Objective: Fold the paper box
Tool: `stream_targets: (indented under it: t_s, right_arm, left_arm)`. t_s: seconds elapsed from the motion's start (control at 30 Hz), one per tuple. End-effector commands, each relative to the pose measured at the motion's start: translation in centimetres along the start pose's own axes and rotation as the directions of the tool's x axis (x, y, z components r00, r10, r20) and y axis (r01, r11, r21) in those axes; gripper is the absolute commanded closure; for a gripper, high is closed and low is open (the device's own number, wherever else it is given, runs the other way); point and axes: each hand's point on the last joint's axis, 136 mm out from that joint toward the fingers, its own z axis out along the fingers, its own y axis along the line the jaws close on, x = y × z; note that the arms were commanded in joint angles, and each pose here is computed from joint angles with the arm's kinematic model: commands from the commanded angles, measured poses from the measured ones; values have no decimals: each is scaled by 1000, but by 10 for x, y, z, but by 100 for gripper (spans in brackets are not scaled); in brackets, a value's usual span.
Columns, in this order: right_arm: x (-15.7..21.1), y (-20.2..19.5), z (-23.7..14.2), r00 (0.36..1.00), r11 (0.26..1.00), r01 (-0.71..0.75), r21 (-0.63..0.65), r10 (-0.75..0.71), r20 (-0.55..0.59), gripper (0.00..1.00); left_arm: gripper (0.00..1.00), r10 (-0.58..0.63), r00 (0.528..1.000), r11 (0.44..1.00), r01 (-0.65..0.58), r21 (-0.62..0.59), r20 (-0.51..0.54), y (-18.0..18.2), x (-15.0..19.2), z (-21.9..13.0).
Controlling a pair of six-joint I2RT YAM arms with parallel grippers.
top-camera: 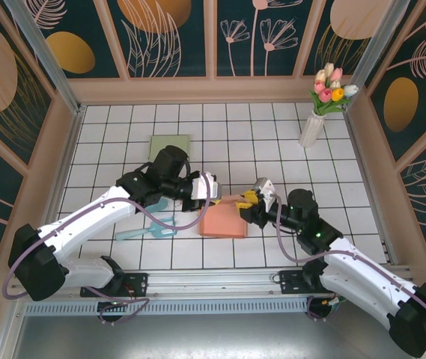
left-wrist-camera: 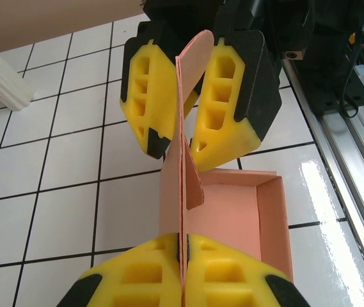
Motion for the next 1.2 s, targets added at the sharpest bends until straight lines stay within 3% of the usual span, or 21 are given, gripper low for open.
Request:
stream_targets:
  t_s: [0.0, 0.17, 0.4, 0.53, 0.6, 0.67, 0.77, 0.87, 0.97, 1.03, 1.17]
  right_arm:
    - [-19, 12, -1, 989, 992, 119, -47, -115, 90, 64]
    - [-15, 20, 0, 963, 963, 255, -83, -245, 111, 66]
    - [-16, 26, 0, 931, 927, 358, -111, -345, 121, 95]
    - [-13, 29, 0, 928, 922, 367, -124, -353, 120, 100]
    - [-13, 27, 0, 928, 923, 367, -116, -354, 118, 100]
    - [-12, 23, 0, 928, 926, 365, -91, -355, 112, 100]
    - [-14, 9, 1, 931, 935, 355, -12, -352, 101, 100]
    - [-17, -6, 0, 939, 942, 326, 76, -332, 89, 100]
    - [-20, -19, -4, 949, 944, 290, 156, -305, 83, 100]
    - [-23, -25, -10, 952, 941, 268, 205, -292, 96, 100]
    - [-29, -28, -17, 953, 942, 242, 232, -276, 125, 100]
  left_arm:
    - [100, 37, 997, 995, -43, 91, 66, -16, -16, 0]
    - [100, 48, 996, 994, -54, 93, 69, -18, -17, -2]
    - [100, 50, 997, 995, -55, 85, 65, -18, -15, -3]
    - [100, 45, 997, 998, -48, 49, 62, -10, -15, -1]
    - [95, 38, 997, 999, -39, 14, 62, -4, -17, -2]
    - [78, 22, 998, 999, -20, -40, 61, 6, -19, -3]
    - [70, -31, 997, 972, 47, -230, 71, 39, -25, -14]
    - [63, -131, 976, 849, 202, -489, 176, 79, -26, -41]
    - [55, -226, 906, 597, 420, -683, 359, 110, -17, -90]
    - [51, -270, 838, 433, 545, -718, 474, 115, 1, -117]
    - [43, -336, 707, 183, 697, -693, 622, 109, 52, -143]
